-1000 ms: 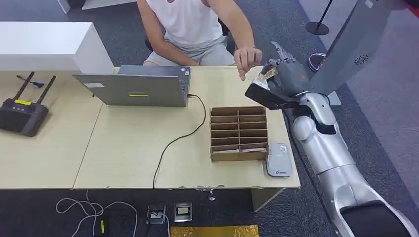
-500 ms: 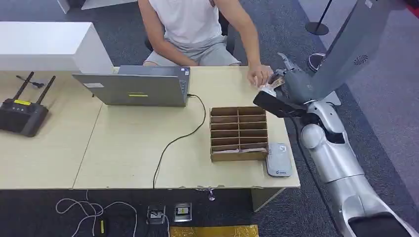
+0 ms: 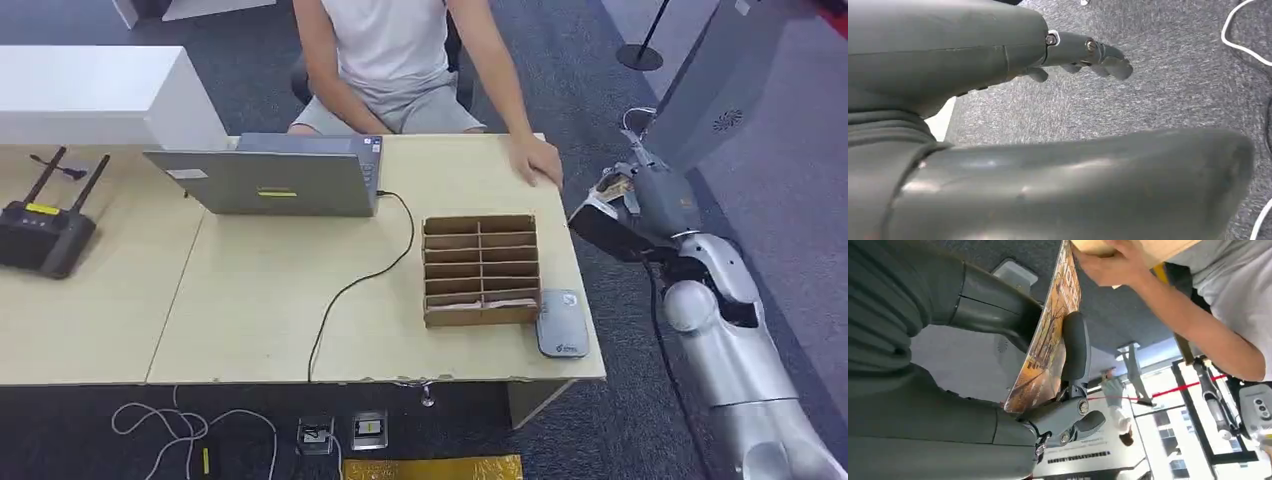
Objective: Pass the card to the sensor for recognition and then transmit it.
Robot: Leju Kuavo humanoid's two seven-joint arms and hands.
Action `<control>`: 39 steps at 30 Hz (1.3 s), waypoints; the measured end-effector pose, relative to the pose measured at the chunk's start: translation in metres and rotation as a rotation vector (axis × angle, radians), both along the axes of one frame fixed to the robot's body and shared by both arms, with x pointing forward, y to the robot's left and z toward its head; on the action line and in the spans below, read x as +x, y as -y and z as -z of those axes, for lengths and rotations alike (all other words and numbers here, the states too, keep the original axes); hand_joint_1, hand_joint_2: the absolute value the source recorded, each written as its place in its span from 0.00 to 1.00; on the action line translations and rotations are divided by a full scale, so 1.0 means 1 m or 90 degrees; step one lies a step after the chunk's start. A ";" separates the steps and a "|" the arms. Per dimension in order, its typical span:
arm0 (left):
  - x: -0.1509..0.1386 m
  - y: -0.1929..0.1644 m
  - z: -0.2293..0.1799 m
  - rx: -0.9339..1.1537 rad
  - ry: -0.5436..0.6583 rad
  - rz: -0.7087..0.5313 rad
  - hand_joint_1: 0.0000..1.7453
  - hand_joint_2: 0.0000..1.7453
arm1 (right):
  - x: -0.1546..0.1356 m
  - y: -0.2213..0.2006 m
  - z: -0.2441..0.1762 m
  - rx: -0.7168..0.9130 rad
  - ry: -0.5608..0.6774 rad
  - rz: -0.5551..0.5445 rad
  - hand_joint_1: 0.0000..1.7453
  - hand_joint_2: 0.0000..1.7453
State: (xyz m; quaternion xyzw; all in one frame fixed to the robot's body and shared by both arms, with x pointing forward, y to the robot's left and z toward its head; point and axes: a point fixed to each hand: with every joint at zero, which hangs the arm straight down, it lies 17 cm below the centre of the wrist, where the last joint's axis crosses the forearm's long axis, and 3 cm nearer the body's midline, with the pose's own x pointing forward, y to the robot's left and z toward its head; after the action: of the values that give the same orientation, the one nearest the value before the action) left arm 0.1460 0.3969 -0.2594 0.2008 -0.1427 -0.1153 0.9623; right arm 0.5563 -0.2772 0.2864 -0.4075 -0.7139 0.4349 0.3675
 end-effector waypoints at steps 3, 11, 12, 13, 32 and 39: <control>0.001 -0.001 0.000 0.001 0.001 0.000 0.00 0.00 | -0.002 0.004 -0.003 -0.003 0.005 0.002 1.00 1.00; 0.001 -0.002 -0.001 0.004 0.003 -0.001 0.00 0.00 | -0.012 0.031 0.023 0.012 -0.035 0.031 1.00 1.00; 0.001 -0.002 -0.001 0.004 0.003 0.000 0.00 0.00 | -0.015 0.033 0.030 0.009 -0.042 0.035 1.00 1.00; 0.002 -0.001 -0.001 0.004 0.004 0.001 0.00 0.00 | -0.017 0.034 0.037 0.004 -0.049 0.037 1.00 1.00; 0.002 0.000 -0.001 -0.001 0.006 -0.001 0.00 0.00 | -0.023 0.016 0.109 -0.063 -0.116 0.029 1.00 1.00; 0.003 0.001 -0.001 -0.002 0.005 0.002 0.00 0.00 | -0.031 0.002 0.152 -0.110 -0.156 0.022 1.00 1.00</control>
State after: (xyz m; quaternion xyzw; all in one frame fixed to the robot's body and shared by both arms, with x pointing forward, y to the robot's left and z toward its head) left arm 0.1485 0.3961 -0.2588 0.1992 -0.1471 -0.1158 0.9619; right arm 0.5254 -0.2792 0.1340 -0.3937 -0.6164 0.5348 0.4232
